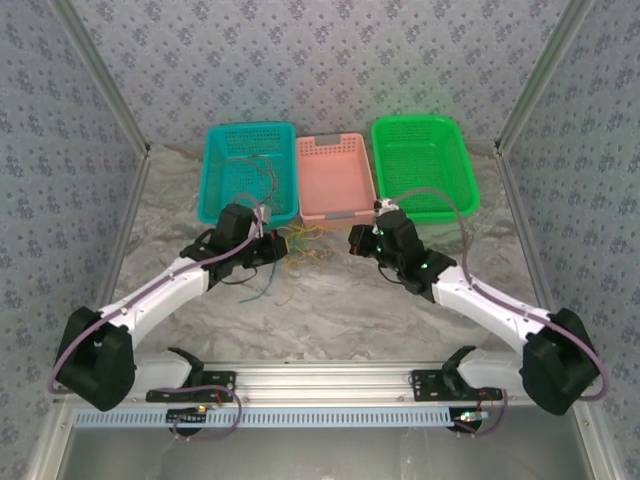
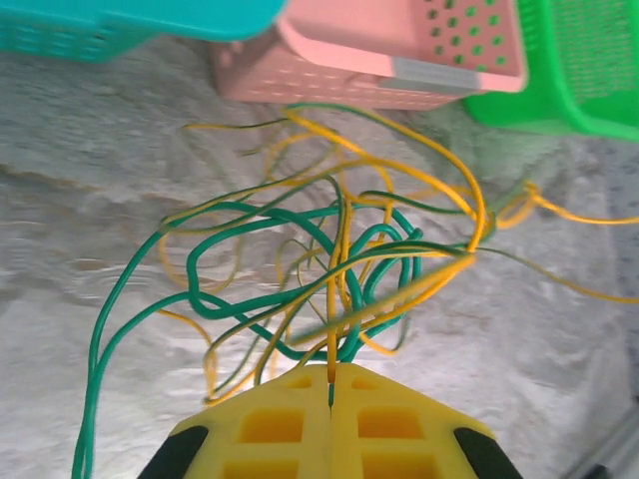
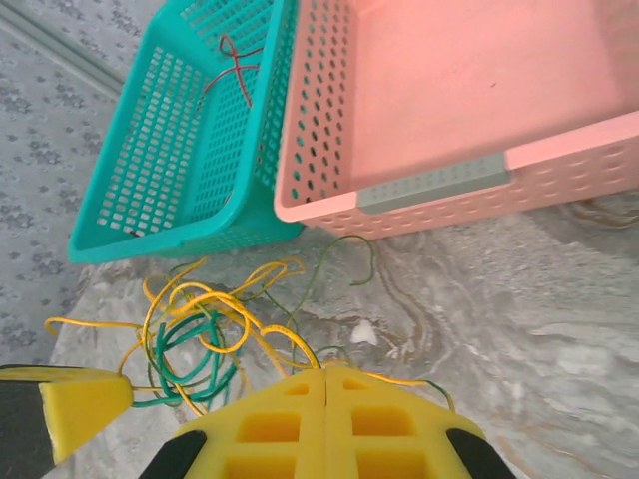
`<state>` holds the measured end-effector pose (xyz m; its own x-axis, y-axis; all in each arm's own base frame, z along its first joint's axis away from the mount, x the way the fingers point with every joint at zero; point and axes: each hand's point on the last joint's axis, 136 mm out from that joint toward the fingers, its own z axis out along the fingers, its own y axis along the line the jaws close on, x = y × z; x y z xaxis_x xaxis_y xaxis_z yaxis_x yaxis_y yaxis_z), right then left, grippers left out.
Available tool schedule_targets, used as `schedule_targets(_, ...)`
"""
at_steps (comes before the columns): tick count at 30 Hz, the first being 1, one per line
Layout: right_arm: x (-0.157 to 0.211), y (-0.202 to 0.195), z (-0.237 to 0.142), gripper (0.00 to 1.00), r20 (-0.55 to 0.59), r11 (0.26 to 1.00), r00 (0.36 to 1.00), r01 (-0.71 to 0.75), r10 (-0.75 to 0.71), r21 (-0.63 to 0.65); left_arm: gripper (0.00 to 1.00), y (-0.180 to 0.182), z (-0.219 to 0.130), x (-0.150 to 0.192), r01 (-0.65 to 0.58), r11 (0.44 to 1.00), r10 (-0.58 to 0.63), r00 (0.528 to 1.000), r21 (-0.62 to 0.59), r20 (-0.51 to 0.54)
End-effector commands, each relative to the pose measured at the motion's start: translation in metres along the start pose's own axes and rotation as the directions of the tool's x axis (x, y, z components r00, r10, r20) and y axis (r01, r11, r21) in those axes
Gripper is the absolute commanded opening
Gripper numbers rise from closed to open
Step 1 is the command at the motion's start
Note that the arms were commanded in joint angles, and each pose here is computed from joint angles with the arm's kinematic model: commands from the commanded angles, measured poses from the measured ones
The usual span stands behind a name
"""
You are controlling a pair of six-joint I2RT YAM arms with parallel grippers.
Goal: Untangle the cables
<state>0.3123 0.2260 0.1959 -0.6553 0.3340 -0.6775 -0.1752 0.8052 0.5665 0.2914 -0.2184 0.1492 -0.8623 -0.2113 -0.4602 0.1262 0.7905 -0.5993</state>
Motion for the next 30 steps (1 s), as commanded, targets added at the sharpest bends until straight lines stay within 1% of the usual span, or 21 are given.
schedule_targets(1, -0.02, -0.024, -0.024, 0.0, 0.079, 0.996, 0.997, 0.005, -0.012, 0.084, 0.0, 0.023, -0.01, -0.01, -0.052, 0.985, 0.057, 0.998, -0.164, 0.029)
schedule_targets(8, -0.057, -0.052, -0.073, 0.0, 0.187, 0.989, 0.982, -0.042, 0.015, 0.145, 0.0, 0.061, -0.013, -0.009, -0.049, 0.935, 0.066, 0.997, -0.353, 0.035)
schedule_targets(11, -0.068, -0.057, -0.092, 0.0, 0.22, 0.985, 0.975, -0.05, 0.012, 0.166, 0.0, 0.073, -0.014, -0.008, -0.05, 0.91, 0.071, 0.997, -0.411, 0.035)
schedule_targets(15, -0.08, -0.06, -0.115, 0.0, 0.262, 0.981, 0.965, -0.058, 0.008, 0.183, 0.0, 0.08, -0.014, -0.009, -0.066, 0.893, 0.089, 0.996, -0.445, 0.031)
schedule_targets(18, -0.092, -0.058, -0.131, 0.0, 0.303, 0.982, 0.953, -0.071, 0.016, 0.172, 0.0, 0.086, -0.015, -0.01, -0.079, 0.876, 0.102, 0.994, -0.477, 0.024)
schedule_targets(25, -0.124, -0.037, -0.164, 0.0, 0.371, 0.989, 0.928, -0.077, 0.024, 0.129, 0.0, 0.097, -0.011, -0.006, -0.091, 0.851, 0.108, 0.994, -0.517, 0.004)
schedule_targets(26, -0.127, -0.034, -0.169, 0.0, 0.376, 0.99, 0.927, -0.047, -0.007, 0.136, 0.0, 0.1, -0.011, -0.005, -0.092, 0.845, 0.11, 0.994, -0.526, 0.002)
schedule_targets(30, -0.141, -0.026, -0.189, 0.0, 0.413, 0.991, 0.911, -0.046, -0.01, 0.126, 0.0, 0.112, -0.014, -0.003, -0.097, 0.813, 0.117, 0.993, -0.574, -0.003)
